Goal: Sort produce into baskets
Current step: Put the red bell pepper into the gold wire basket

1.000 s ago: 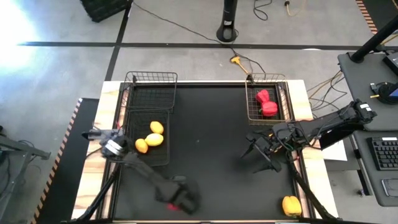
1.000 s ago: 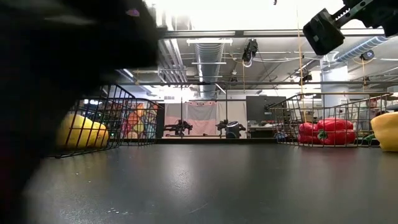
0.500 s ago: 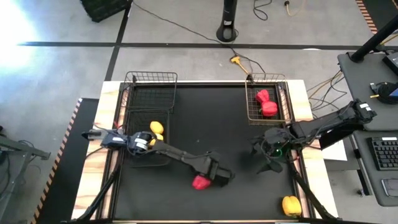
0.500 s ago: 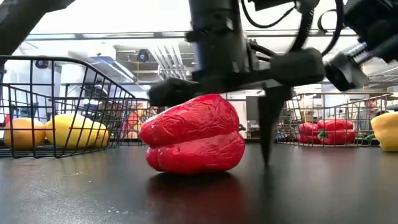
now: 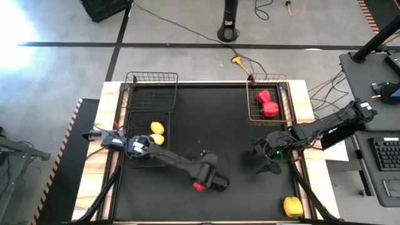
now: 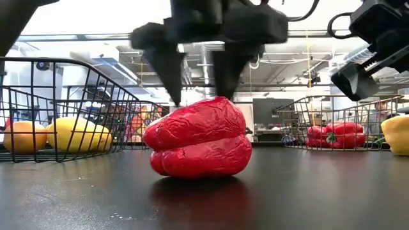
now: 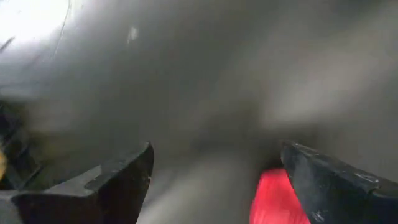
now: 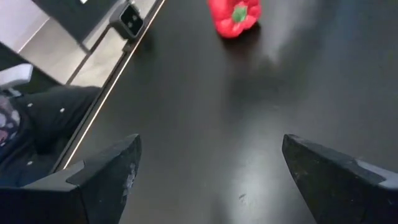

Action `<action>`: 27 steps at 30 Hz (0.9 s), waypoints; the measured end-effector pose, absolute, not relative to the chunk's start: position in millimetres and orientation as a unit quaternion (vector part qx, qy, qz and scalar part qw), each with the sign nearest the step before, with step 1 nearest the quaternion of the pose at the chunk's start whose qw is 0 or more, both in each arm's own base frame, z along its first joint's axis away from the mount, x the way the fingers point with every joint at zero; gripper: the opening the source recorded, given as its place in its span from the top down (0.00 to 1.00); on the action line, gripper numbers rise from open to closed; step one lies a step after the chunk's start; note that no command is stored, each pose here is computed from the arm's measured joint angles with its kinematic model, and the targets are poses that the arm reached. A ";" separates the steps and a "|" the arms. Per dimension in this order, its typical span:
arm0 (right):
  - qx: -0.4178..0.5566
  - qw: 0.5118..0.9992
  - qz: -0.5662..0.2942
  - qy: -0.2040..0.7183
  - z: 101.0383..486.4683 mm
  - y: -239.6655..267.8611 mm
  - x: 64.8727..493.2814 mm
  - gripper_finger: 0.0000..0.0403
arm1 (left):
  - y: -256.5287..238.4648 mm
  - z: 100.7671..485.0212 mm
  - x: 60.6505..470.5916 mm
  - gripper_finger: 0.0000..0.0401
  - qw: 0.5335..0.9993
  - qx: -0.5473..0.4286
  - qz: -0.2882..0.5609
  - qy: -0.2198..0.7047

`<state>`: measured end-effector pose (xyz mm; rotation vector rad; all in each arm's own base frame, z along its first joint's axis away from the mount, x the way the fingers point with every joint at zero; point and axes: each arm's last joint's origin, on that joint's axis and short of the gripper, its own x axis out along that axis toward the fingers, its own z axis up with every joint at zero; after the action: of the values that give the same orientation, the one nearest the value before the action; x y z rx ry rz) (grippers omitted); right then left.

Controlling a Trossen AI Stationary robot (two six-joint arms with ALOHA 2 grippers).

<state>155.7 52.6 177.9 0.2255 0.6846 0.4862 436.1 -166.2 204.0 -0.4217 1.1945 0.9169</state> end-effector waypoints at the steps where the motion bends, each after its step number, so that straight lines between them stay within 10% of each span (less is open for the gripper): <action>1: 0.107 0.910 0.230 0.327 178.5 52.4 156.4 0.05 | -172.3 204.2 431.7 0.17 0.706 -0.185 0.411 0.546; 27: 0.105 0.922 0.206 0.310 180.7 51.5 158.8 0.05 | -248.7 193.5 376.5 0.19 0.655 -0.263 0.413 0.575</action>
<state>158.8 51.5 180.7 0.2149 0.6372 0.4240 376.5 -248.7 193.5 -0.5970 1.3044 0.9376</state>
